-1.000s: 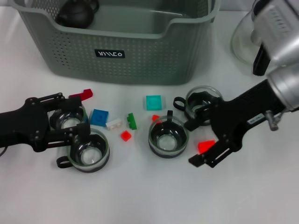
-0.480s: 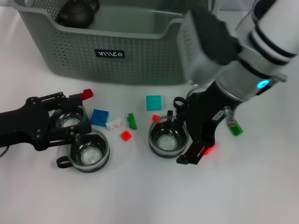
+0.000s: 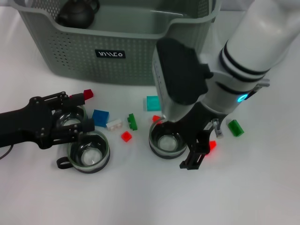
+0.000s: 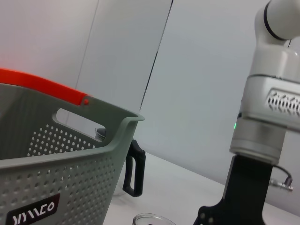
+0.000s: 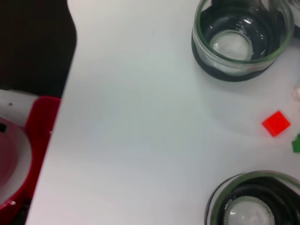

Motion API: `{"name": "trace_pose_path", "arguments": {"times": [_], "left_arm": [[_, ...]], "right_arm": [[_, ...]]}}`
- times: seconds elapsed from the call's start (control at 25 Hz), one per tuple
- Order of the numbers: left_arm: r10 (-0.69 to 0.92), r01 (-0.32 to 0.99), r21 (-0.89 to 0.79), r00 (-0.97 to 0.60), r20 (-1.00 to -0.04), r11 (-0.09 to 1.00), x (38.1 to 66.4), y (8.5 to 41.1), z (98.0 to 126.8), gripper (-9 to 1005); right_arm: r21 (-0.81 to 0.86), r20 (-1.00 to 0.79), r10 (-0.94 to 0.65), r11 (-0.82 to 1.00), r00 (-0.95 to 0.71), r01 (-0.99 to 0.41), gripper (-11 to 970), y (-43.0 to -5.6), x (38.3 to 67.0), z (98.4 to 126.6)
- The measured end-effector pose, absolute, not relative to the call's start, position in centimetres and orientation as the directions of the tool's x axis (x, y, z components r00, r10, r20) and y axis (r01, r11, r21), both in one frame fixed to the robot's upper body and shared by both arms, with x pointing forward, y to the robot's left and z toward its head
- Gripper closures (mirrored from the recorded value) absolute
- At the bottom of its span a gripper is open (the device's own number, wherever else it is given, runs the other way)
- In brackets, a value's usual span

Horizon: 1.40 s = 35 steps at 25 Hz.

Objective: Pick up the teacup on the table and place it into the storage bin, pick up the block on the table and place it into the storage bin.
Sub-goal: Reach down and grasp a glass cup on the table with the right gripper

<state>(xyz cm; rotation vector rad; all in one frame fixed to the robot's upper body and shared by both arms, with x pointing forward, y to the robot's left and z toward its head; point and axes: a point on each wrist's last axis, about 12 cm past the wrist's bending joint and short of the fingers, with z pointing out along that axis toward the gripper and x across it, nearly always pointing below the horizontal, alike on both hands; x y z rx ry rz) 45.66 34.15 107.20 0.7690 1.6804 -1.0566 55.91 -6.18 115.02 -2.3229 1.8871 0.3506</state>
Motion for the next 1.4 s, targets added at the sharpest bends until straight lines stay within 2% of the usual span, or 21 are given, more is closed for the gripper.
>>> {"name": "trace_pose_path", "arguments": {"times": [0.4, 0.64, 1.2, 1.4], "left_arm": [[0.015, 0.857, -0.292, -0.33, -0.944, 0.425, 45.7, 34.1, 107.2, 208], [0.015, 0.856, -0.293, -0.331, -0.944, 0.425, 45.7, 34.1, 107.2, 208], [0.018, 0.859, -0.29, -0.327, -0.945, 0.422, 46.0, 34.0, 107.2, 208], [0.018, 0.859, -0.289, -0.327, -0.945, 0.422, 46.0, 34.0, 107.2, 208]], "right_arm": [[-0.019, -0.22, -0.942, -0.257, 0.254, -0.966, 40, -5.3, 54.9, 112.7], [-0.022, -0.216, -0.934, -0.286, 0.284, -0.958, 65, -5.0, 54.3, 112.5], [-0.032, -0.216, -0.934, -0.285, 0.286, -0.958, 475, -5.0, 54.4, 112.6], [-0.045, -0.211, -0.933, -0.29, 0.292, -0.956, 722, -5.0, 54.4, 112.8]]}}
